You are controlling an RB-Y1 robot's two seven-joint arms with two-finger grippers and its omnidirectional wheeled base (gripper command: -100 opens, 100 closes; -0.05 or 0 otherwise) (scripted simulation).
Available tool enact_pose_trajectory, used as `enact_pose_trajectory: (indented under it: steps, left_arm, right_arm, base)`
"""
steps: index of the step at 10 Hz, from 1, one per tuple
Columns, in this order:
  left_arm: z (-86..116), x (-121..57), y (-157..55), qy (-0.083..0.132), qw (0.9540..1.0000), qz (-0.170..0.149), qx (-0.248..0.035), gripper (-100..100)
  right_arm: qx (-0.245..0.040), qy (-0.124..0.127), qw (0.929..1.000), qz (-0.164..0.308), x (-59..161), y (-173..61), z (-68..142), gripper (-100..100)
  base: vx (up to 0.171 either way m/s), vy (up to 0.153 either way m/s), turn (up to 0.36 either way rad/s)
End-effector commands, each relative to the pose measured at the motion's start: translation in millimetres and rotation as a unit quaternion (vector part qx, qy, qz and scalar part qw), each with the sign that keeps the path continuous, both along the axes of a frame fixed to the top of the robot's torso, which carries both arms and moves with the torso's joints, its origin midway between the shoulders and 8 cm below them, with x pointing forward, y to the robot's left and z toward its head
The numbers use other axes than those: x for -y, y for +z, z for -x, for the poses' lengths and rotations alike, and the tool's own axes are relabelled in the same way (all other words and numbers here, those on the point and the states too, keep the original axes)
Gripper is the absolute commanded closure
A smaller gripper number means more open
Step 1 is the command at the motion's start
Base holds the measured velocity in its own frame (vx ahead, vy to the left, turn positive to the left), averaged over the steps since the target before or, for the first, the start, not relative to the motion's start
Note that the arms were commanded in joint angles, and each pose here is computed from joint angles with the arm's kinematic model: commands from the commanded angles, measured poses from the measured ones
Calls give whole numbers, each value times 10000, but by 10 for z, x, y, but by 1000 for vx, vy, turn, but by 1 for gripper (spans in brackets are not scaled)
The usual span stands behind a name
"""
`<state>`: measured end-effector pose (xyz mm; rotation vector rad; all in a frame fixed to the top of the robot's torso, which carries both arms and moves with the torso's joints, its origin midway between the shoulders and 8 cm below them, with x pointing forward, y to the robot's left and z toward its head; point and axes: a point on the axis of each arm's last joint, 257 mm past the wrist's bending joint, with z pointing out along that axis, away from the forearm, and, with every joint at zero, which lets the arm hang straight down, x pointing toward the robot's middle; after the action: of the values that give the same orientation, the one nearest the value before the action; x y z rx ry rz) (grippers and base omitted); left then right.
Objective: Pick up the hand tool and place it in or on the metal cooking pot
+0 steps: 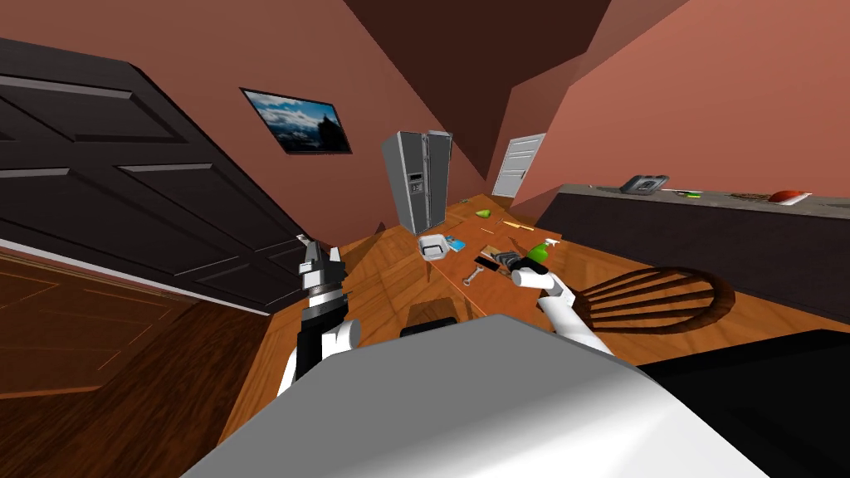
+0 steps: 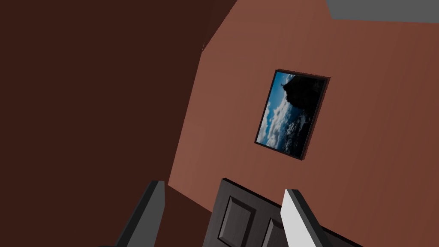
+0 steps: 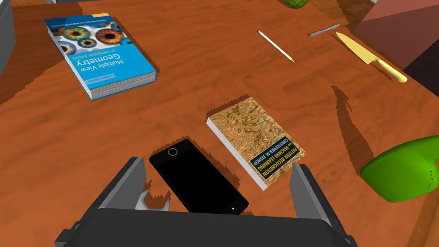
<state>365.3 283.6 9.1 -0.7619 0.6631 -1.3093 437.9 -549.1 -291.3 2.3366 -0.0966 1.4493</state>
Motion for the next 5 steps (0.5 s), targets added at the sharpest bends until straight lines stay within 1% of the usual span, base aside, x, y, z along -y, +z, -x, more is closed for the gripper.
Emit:
enact_pose_trajectory:
  steps: [1,2,3,4,5]
  left_arm:
    - [0,0,0,0,10000,0,0,0]
    - [0,0,0,-1,10000,0,0,0]
    - [0,0,0,0,10000,0,0,0]
    - [0,0,0,0,10000,0,0,0]
    - [0,0,0,0,10000,0,0,0]
  right_arm:
    - [-211,-261,9986,-405,119,-201,87,-100]
    - [-214,-330,9978,-536,122,-235,104,-100]
    - [-195,-352,9975,-579,122,-235,104,-100]
    - [-399,-602,9931,-922,214,-422,209,-100]
    - [-398,-674,9913,-1054,209,-446,223,-100]
  base:
    - [19,-3,149]
    - [23,-8,80]
    - [11,-4,-20]
    - [18,1,131]
    - [24,-3,90]
